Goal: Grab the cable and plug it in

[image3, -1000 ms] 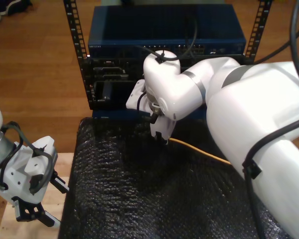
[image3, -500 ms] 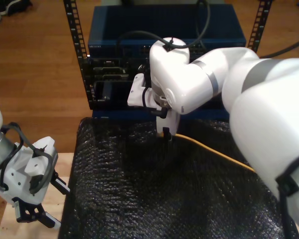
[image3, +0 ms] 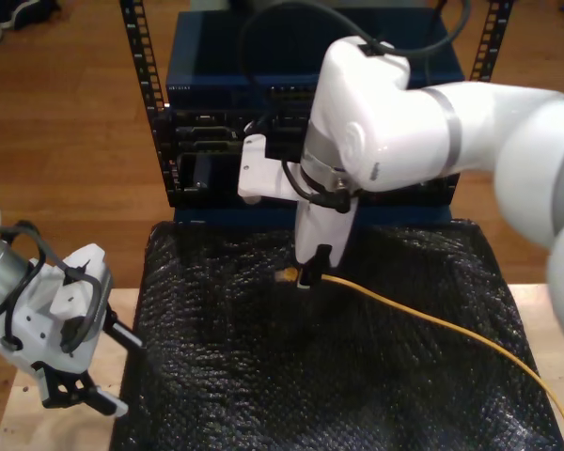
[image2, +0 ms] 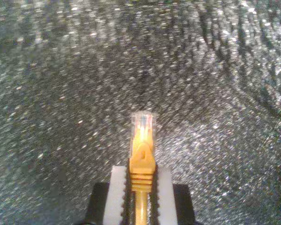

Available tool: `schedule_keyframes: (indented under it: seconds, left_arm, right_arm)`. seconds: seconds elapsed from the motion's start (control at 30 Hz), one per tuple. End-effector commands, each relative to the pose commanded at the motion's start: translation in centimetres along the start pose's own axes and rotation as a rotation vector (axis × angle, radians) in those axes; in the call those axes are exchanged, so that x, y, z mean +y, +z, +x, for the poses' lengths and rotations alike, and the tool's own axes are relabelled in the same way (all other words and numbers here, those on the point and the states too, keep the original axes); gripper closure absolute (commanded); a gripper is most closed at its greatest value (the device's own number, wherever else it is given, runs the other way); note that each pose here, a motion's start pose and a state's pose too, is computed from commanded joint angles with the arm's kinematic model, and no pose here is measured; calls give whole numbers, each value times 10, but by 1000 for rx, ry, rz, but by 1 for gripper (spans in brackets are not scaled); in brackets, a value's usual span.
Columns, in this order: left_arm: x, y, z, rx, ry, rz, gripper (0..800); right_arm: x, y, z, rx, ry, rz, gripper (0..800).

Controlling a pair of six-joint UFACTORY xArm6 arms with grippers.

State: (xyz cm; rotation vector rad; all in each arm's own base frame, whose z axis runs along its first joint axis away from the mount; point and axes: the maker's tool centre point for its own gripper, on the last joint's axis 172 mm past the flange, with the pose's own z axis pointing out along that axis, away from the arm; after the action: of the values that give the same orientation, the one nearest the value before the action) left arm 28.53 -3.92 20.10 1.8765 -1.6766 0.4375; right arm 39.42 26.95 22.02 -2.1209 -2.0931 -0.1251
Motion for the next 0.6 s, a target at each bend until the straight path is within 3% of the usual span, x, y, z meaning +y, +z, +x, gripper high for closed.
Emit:
schedule_keyframes:
  seconds: [0.17,0.6]
  left_arm:
    - [-9,0,29,96,4,25,0]
    - [-11,25,113,219,79,-16,0]
  right_arm:
    - [-14,-10,-3,27,-4,-5,792]
    - [-35,-40,-24,205,27,66,793]
